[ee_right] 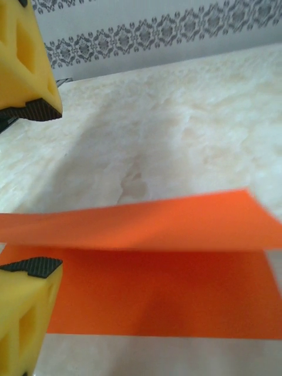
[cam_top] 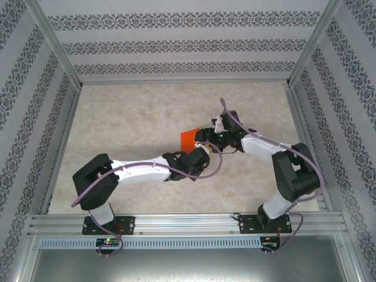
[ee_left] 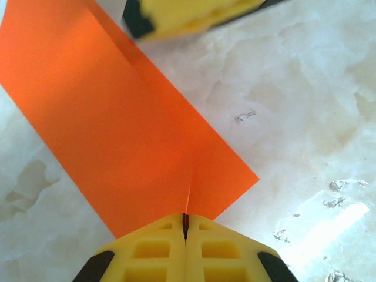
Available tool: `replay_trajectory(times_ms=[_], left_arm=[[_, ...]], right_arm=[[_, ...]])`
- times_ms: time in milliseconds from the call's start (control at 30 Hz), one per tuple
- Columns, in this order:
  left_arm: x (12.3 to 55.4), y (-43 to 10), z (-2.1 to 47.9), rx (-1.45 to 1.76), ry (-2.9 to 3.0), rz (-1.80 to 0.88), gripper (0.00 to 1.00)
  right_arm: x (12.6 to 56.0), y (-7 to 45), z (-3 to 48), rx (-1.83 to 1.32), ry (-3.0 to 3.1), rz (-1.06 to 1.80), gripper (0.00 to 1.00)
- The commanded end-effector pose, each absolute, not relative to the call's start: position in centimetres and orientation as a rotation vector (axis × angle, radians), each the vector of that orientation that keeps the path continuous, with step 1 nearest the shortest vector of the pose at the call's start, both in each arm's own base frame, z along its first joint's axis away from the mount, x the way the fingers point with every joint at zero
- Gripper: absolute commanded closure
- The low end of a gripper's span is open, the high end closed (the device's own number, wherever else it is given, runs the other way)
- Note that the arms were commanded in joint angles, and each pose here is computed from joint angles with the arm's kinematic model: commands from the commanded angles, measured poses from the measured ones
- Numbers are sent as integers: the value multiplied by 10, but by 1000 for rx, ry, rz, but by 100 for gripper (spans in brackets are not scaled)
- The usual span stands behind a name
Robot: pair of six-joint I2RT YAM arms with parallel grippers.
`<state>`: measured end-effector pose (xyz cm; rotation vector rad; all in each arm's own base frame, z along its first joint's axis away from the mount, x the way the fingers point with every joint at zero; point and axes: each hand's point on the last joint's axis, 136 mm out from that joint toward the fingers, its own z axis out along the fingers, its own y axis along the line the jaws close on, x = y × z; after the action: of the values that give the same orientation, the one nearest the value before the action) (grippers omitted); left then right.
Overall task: Fold a paper plane with a square sheet of paper (fold left side to right side)
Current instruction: Fold the triangle a second time at the center of the table.
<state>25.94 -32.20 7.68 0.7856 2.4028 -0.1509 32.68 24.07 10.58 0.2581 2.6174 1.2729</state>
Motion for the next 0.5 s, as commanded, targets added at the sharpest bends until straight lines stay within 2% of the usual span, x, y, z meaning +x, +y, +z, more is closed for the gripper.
replay_trajectory(times_ms=[0,100,133,333,467], left_arm=[[263,-328,90,690,2413,-419,100],[266,-324,91,632,2431,-580,100],[267,-323,92,617,2432,-633,100],[278,-310,89,515,2452,-817,100],[284,-302,86,497,2462,-835,100]], right_arm=[[328,228,125,226,2531,1231,32],[319,219,124,216,2531,1189,32],[315,217,121,215,2540,1175,36],[286,214,88,222,2630,1123,71],[264,221,58,186,2737,1032,95]])
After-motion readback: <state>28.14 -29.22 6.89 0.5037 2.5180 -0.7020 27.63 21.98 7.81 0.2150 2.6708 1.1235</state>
